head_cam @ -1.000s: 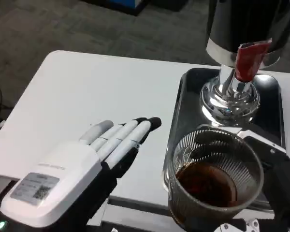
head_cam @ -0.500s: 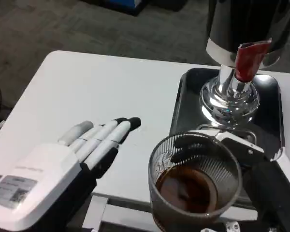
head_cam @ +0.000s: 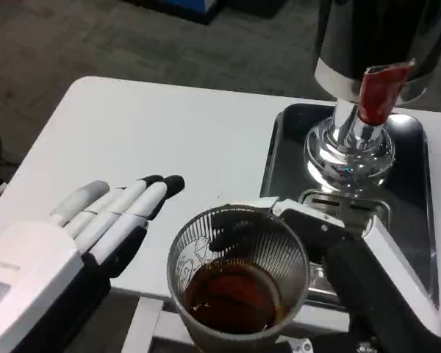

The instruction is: Grasp the cup under the faucet to collect the drink, then remove the cup.

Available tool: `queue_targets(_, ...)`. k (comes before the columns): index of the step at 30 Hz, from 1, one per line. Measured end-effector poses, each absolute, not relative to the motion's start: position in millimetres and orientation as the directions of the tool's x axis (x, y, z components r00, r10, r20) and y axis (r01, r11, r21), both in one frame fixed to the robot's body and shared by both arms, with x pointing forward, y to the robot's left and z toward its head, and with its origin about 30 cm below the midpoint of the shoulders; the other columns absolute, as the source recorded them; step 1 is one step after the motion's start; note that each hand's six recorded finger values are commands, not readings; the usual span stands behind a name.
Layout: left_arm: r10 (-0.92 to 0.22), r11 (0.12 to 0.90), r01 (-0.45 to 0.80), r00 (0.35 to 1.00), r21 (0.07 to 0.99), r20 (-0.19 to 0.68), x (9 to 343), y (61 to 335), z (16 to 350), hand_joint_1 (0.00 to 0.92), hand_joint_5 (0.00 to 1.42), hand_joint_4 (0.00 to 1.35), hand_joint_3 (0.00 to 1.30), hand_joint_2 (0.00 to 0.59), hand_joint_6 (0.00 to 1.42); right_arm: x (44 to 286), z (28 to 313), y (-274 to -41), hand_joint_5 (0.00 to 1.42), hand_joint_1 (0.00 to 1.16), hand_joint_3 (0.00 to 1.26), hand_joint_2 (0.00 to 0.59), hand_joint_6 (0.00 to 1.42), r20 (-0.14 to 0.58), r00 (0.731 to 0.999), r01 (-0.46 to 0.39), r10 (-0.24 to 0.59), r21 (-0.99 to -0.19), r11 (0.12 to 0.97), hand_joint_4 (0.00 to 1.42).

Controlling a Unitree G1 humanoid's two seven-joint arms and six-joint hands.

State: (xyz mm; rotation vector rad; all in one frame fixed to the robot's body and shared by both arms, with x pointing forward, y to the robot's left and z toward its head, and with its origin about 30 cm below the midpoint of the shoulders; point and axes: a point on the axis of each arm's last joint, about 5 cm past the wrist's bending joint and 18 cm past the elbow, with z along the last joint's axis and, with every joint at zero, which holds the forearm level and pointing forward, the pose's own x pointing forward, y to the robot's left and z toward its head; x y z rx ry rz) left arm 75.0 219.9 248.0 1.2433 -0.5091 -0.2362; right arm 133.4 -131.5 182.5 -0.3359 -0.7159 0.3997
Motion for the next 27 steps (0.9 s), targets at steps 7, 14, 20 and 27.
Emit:
queue_targets(7,-0.432,0.32,-0.093,0.871,0.943,0.233,76.4,222.0,245.7,0.0,0.05,0.0,0.03,0.011,0.0,133.6,179.7,-126.8,0.73,0.87,0.59,0.171,0.6,0.543,0.688,-0.25,0.482,-0.446,0.86,0.62)
queue_targets(14,-0.427,0.33,-0.091,0.873,0.939,0.235,76.4,222.7,243.1,0.0,0.05,0.0,0.03,0.011,0.0,134.6,177.2,-126.6,0.73,0.86,0.59,0.169,0.6,0.531,0.696,-0.256,0.483,-0.446,0.858,0.62)
queue_targets(20,-0.421,0.336,-0.078,0.879,0.939,0.224,74.6,224.1,239.4,0.0,0.05,0.0,0.03,0.011,0.0,136.2,174.1,-125.8,0.74,0.86,0.59,0.169,0.6,0.517,0.704,-0.266,0.487,-0.444,0.856,0.62)
queue_targets(27,-0.417,0.342,-0.069,0.883,0.937,0.217,73.6,225.9,235.6,0.0,0.05,0.0,0.03,0.011,0.0,135.8,173.4,-122.4,0.74,0.86,0.59,0.169,0.6,0.514,0.697,-0.281,0.501,-0.446,0.849,0.62)
